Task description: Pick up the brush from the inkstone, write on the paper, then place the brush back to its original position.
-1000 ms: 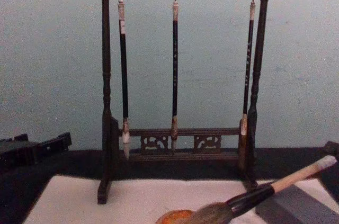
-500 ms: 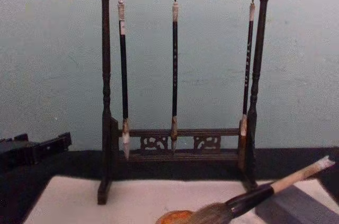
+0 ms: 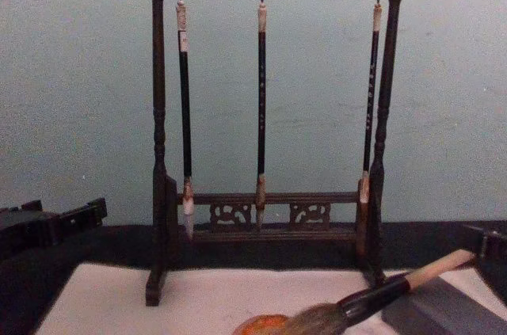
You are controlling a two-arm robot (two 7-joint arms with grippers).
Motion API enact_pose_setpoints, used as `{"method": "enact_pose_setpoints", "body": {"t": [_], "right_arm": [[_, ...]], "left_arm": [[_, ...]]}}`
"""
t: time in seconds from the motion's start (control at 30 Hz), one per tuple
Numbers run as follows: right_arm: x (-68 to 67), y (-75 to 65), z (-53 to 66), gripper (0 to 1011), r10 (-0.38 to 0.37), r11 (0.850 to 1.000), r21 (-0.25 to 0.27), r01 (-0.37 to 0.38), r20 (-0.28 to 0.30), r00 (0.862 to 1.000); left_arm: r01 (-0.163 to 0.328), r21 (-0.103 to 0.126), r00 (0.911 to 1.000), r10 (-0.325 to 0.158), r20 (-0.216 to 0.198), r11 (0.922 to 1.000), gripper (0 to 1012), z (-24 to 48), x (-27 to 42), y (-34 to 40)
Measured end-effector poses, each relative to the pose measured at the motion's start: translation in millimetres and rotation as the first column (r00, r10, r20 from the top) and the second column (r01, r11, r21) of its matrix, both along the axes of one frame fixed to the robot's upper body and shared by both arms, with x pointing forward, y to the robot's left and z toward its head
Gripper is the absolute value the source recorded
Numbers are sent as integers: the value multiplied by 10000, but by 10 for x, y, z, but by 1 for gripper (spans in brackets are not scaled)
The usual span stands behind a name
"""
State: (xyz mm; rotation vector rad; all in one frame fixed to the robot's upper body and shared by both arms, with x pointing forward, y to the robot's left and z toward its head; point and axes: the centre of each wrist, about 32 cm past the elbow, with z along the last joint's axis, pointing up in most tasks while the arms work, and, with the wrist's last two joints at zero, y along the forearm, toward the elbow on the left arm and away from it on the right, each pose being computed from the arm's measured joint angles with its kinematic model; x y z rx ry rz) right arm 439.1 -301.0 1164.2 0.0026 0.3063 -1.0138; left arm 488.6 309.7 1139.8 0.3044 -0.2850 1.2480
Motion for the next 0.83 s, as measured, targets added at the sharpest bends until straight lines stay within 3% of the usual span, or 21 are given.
{"method": "enact_pose_setpoints", "body": {"t": [0.33, 0.83], "right_arm": [[-26, 150, 36, 1001, 714, 9922, -1072, -635, 718, 9949], [-23, 137, 31, 1001, 635, 9936, -973, -569, 665, 9958]], "left_arm": [[1, 0, 10000, -1, 1, 10000, 1002, 0, 0, 0], [0, 0, 10000, 0, 0, 10000, 1002, 0, 0, 0]]}}
